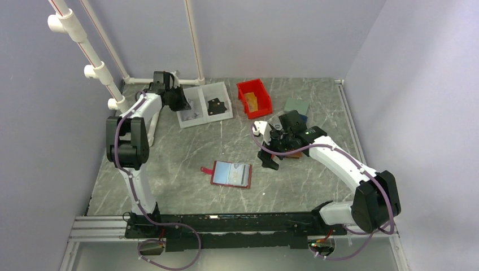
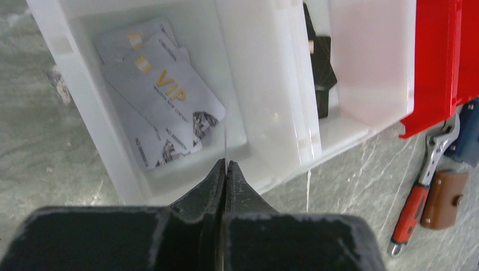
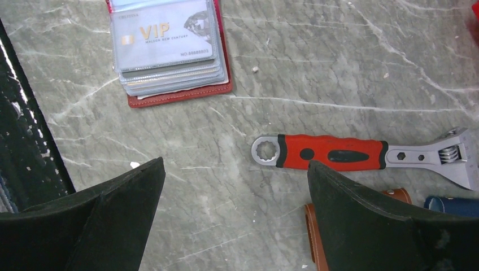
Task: Take the credit cards out of the card holder
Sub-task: Place the credit card in the storage box.
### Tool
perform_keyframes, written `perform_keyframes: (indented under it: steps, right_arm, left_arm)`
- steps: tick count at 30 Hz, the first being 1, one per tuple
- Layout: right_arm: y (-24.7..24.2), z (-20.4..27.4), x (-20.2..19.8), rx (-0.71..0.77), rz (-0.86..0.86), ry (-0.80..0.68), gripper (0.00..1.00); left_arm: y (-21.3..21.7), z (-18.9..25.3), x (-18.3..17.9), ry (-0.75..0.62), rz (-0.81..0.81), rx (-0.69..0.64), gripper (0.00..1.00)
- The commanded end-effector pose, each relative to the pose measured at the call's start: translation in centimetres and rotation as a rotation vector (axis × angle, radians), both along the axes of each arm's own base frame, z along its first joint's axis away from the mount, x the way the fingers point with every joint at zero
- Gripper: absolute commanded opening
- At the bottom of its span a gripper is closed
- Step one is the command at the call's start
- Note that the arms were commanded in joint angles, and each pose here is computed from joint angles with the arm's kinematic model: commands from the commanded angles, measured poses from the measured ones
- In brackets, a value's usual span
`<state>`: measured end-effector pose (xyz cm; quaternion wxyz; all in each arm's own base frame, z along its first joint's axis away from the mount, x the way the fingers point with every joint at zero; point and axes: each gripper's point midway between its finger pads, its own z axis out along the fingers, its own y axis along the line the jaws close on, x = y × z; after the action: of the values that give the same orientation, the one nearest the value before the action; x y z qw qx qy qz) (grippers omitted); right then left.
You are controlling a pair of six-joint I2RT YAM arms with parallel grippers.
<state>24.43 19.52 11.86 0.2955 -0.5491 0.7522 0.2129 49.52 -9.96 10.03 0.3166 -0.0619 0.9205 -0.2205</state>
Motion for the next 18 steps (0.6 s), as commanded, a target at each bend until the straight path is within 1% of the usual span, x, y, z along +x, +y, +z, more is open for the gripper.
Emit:
perform_keyframes:
  steps: [1,3,5,8,9,10,11,14,18]
  right_arm:
    - [0.8,1.3,1.0,0.042,0.004,-0.032,1.00]
    - [0.8,1.3,0.9,0.042,0.005,-0.028,1.00]
    - [0.8,1.2,0.9,0.041,0.006,-0.024,1.00]
    - [0.8,1.1,0.9,0.039,0.006,-0.020,1.00]
    - [0.8,1.0,0.9,0.038,0.007,-0.020,1.00]
    - [0.8,1.0,0.8,0.038,0.006,-0.019,1.00]
    - [0.8,1.0,0.9,0.039,0.006,-0.019,1.00]
    - [0.8,1.0,0.9,0.039,0.005,-0.016,1.00]
    - [0.9,1.4,0.7,0.059,0.014,-0.015,1.00]
  left_arm:
    - [0.6,0.6,2.3,-0.011,0.063,0.016,0.05]
    - [0.9,0.5,2.8,-0.002,0.077,0.032,0.07]
    - [1.4,0.6,3.2,0.001,0.096,0.058,0.11]
    - [2.0,1.5,3.5,-0.016,0.108,0.091,0.13]
    - [2.2,1.9,3.5,-0.021,0.111,0.100,0.15]
    - [2.3,2.3,3.5,-0.028,0.110,0.111,0.19]
    - [2.4,2.8,3.4,-0.037,0.109,0.119,0.20]
    - [2.5,4.4,2.9,-0.062,0.091,0.131,0.20]
    - [1.4,7.2,1.5,-0.127,0.047,0.099,0.20]
